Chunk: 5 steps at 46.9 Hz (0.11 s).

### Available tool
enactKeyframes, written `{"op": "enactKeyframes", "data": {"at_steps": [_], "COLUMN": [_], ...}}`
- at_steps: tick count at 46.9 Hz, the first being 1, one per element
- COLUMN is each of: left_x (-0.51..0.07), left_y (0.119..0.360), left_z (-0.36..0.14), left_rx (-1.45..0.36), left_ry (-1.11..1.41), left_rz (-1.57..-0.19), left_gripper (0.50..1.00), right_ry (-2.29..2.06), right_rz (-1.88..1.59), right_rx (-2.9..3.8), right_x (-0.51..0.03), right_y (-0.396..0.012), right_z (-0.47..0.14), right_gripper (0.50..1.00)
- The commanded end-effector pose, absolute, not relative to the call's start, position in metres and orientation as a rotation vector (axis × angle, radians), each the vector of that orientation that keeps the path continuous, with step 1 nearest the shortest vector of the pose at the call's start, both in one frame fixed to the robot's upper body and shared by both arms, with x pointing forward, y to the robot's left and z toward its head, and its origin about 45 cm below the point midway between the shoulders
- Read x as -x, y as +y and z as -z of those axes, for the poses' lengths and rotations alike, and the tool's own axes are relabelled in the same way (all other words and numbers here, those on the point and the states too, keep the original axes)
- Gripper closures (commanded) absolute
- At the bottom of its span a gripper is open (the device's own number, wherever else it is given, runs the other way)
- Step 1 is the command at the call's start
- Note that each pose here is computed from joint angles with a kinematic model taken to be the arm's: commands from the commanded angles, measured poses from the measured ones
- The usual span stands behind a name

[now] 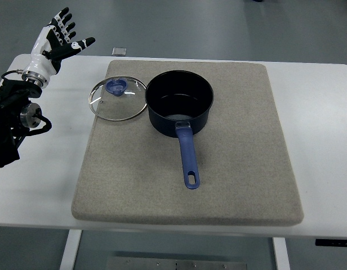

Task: Open pot lid and place left with left hand

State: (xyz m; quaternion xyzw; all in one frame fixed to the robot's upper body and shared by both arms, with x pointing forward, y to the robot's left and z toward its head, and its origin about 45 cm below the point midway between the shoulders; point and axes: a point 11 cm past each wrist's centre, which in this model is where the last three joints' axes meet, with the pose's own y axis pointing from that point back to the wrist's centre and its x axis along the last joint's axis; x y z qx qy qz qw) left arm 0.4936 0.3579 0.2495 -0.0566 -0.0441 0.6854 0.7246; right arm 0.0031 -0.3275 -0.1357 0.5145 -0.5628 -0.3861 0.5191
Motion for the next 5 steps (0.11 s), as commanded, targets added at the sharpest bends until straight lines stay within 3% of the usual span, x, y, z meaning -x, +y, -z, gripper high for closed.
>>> {"op": "enactKeyframes", "data": {"at_steps": [1,5], "left_x": [-0.4936,-0.4936], "left_y": [0.3572,0.3567], "left_z": [-0.2495,-0.2495], "left_rx": [0.126,0.127], "left_ry": [-0.096,-0.096], "left_rz": [-1.509,-1.508], "left_gripper": [0.508,0.506], "right_ry": [-1.362,-1.348], "right_rz": [0.932,0.915], "right_rx": [-1.226,-1.240], "right_x": [-0.0034,-0.0035], "right_y": [-0.3281,-0.3277], "right_z": [0.1356,0.1355], "right_gripper": [0.583,0.583]}}
